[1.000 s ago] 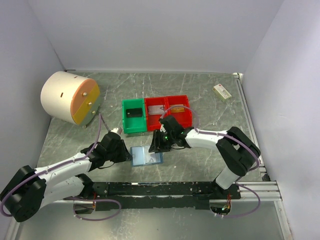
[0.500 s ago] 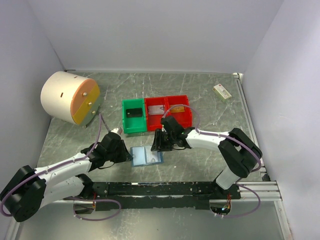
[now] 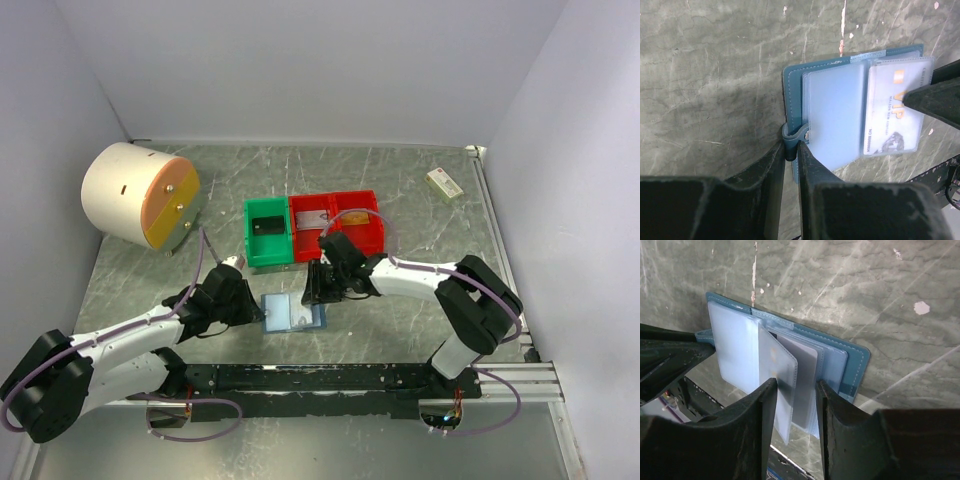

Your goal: Take the credit cards out of the card holder

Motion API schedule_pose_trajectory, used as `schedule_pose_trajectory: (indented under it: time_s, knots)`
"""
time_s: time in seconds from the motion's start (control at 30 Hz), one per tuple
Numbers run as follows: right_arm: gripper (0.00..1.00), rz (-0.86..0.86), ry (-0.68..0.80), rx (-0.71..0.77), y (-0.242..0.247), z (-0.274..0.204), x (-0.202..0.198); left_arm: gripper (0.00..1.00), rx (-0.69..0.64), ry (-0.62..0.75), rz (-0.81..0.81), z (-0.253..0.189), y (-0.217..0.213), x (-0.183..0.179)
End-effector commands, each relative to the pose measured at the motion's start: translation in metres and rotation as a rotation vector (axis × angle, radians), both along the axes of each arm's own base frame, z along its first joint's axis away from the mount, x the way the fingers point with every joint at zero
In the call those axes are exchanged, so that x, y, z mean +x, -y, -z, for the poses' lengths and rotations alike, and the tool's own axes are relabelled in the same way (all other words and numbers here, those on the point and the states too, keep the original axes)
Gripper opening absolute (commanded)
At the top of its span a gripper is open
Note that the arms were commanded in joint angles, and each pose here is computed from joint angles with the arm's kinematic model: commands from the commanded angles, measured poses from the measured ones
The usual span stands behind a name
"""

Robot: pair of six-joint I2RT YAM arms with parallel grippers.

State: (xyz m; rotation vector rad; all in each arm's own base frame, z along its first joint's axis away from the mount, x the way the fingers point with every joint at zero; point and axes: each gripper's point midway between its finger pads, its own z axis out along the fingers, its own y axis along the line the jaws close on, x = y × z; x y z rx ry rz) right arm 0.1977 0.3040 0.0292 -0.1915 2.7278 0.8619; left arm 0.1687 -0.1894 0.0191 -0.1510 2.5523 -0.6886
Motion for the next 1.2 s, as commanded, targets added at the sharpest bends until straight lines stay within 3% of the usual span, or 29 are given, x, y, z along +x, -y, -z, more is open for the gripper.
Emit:
schedule_pose_trajectory:
  time_s: [0.0, 0.2, 0.73, 1.0, 1.17]
  knots:
    - [0.37, -0.041, 0.035, -0.018, -0.005, -0.012, 0.000, 0.25, -0.025, 0.039, 0.018, -0.012, 0.011, 0.008]
    - [0.45, -0.092, 0.046, 0.012, -0.015, -0.028, -0.003, 0.25, -0.027, 0.039, 0.017, -0.012, 0.011, 0.007]
    - [0.62, -0.165, 0.085, -0.072, -0.027, -0.033, -0.009, 0.25, -0.029, 0.035, 0.007, -0.010, 0.011, 0.004]
    - [0.70, -0.125, 0.171, -0.072, -0.020, -0.052, 0.002, 0.35, -0.013, 0.056, -0.057, -0.017, 0.000, 0.005]
    - [0.64, -0.188, 0.191, 0.054, -0.039, -0.068, -0.003, 0.45, -0.034, 0.101, -0.099, -0.034, -0.005, 0.009]
